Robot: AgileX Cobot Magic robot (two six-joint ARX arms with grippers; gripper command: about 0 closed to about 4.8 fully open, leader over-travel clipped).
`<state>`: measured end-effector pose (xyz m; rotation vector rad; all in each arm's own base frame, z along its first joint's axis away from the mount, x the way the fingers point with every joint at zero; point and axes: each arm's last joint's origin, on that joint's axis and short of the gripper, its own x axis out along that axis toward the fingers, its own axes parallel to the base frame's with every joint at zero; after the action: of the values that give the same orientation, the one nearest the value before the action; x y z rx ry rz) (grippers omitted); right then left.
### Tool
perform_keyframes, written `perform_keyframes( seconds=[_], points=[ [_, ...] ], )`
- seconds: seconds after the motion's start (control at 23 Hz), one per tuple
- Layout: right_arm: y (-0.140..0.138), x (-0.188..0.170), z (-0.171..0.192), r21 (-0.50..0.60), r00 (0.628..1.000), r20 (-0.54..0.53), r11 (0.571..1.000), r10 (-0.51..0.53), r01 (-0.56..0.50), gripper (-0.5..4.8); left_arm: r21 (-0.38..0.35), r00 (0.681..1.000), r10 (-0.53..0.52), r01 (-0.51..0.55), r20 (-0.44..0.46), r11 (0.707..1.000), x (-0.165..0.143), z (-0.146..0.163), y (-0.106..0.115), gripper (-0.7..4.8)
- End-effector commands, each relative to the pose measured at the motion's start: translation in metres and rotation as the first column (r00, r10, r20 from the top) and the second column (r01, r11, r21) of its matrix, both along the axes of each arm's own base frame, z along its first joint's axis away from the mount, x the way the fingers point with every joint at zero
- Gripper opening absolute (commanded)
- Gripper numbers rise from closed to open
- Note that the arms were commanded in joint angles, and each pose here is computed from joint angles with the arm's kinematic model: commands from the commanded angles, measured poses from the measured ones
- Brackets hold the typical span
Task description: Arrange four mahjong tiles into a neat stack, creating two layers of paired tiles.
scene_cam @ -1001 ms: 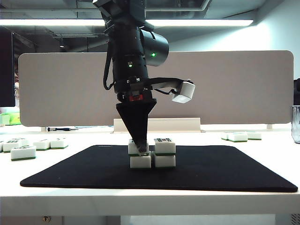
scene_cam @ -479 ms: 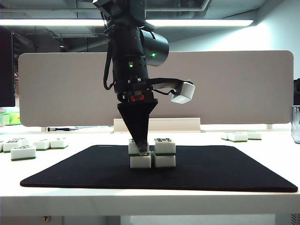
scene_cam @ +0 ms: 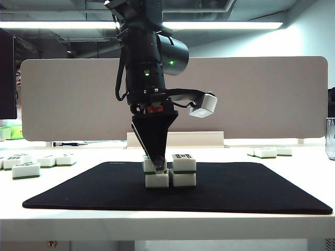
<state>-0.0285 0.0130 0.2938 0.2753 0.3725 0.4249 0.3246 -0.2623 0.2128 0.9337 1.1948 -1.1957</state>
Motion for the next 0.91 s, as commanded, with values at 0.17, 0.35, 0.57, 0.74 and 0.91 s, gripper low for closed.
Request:
perform_keyframes(
  seconds=[0.17, 0.35, 0.57, 0.74, 0.91],
  points=[
    [0.000, -0.002, 0.001, -0.003, 1.000, 0.025, 1.000, -0.001, 0.001, -0.01, 0.009, 0.999, 0.047, -0.047, 0.001, 0.999, -0.007, 0.030, 0.001, 3.10],
    [0.000, -0.002, 0.001, -0.003, 1.000, 0.025, 1.000, -0.001, 0.001, -0.01, 0.009, 0.988, 0.135, -0.136, 0.075, 0.991, -0.013, 0.064, 0.012, 3.09],
    [0.000, -0.002, 0.001, -0.002, 1.000, 0.026, 1.000, 0.000, 0.000, -0.01, 0.085, 0.973, 0.177, -0.191, 0.149, 0.978, -0.035, 0.105, 0.041, 1.18],
    [0.000, -0.002, 0.001, -0.002, 1.000, 0.025, 1.000, 0.000, 0.000, -0.01, -0.001, 0.943, 0.267, -0.272, 0.199, 0.962, -0.053, 0.138, 0.056, 0.11],
    [0.000, -0.002, 0.001, -0.002, 1.000, 0.025, 1.000, 0.000, 0.000, -0.01, -0.114, 0.907, 0.335, -0.316, 0.256, 0.942, -0.079, 0.176, 0.075, -0.06]
  ],
)
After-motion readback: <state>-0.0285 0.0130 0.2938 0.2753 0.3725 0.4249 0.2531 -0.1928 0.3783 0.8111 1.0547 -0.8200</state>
